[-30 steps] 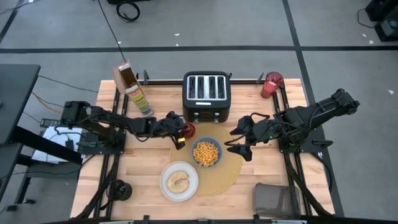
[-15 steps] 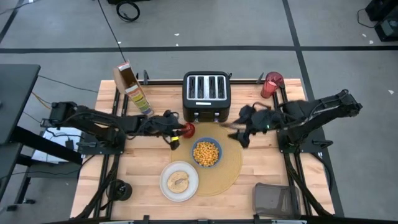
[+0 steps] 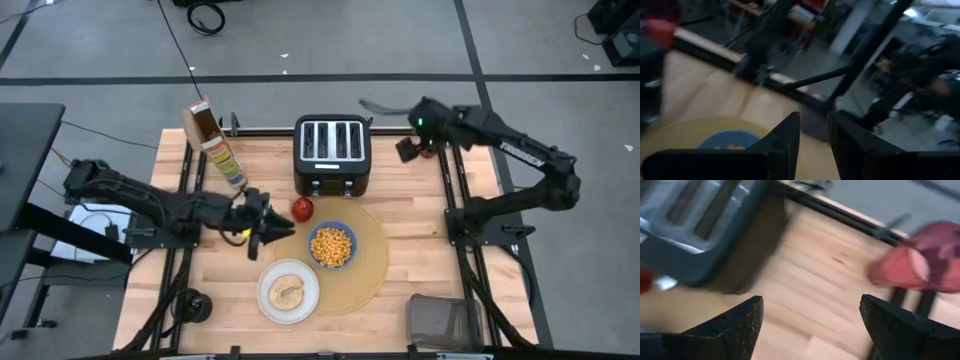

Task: Arrange a breakfast setting
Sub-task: Put the cup on the placemat to the top right of the bowl

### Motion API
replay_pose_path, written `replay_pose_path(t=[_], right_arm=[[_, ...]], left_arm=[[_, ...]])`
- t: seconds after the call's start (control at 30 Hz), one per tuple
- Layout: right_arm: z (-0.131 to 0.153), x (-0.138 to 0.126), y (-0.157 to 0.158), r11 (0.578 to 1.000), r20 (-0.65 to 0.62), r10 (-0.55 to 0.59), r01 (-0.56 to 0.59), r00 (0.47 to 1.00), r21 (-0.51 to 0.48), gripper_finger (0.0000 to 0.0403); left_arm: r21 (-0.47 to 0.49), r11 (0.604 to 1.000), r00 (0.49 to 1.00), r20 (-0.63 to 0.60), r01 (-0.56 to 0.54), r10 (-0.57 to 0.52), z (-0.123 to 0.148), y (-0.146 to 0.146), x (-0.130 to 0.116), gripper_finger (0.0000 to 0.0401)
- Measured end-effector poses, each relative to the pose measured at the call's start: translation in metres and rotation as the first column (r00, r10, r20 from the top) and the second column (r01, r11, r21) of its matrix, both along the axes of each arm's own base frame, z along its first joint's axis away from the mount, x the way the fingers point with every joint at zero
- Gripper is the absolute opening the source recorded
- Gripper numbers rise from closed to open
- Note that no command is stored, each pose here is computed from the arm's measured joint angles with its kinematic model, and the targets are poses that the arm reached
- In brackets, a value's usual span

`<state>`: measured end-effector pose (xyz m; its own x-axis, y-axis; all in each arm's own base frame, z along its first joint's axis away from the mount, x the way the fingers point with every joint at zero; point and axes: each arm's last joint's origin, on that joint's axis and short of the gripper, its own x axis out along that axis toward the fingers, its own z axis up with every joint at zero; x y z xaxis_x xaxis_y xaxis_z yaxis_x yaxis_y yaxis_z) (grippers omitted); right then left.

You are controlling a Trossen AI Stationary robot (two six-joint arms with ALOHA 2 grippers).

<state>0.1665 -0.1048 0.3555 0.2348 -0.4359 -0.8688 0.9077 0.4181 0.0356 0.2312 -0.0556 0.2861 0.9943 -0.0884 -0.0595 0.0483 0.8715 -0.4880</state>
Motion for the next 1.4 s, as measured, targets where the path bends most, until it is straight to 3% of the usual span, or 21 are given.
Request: replay_pose_path(t=[0.2,0.43,0.57,0.7,1.0,1.23,1.4], right_arm=[[-0.020,-0.015,-0.060,0.995,-0.150,-0.087,0.094,0.985,0.036,0.0309],[-0.062,-0.024,-0.121,0.973,-0.306,-0.134,0.184,0.943,0.140,0.0282],[-0.072,-0.019,-0.141,0.971,-0.338,-0.131,0.190,0.932,0.146,0.0258],[-0.088,-0.019,-0.156,0.953,-0.350,-0.132,0.216,0.928,0.213,0.0223],[-0.100,-0.020,-0.163,0.934,-0.360,-0.127,0.233,0.924,0.270,0.0125],[-0.099,-0.020,-0.162,0.933,-0.354,-0.102,0.213,0.930,0.291,0.0020],[-0.094,-0.019,-0.154,0.935,-0.374,-0.073,0.194,0.925,0.296,0.0014]], left_arm=[[-0.024,0.999,0.996,0.085,0.042,-0.040,0.008,-0.017,-0.004,0.0108],[-0.029,0.998,0.994,0.091,-0.061,0.063,0.009,-0.019,-0.006,0.0108],[-0.019,0.993,0.989,0.090,-0.117,0.118,0.009,-0.017,-0.005,0.0108],[0.004,0.986,0.983,0.084,-0.165,0.164,0.008,-0.012,-0.004,0.0108],[0.008,0.984,0.981,0.078,-0.180,0.179,0.007,-0.009,-0.003,0.0108],[-0.020,0.984,0.981,0.074,-0.177,0.178,0.007,-0.009,-0.003,0.0107],[-0.045,0.991,0.989,0.080,-0.124,0.127,0.009,-0.016,-0.007,0.0107]])
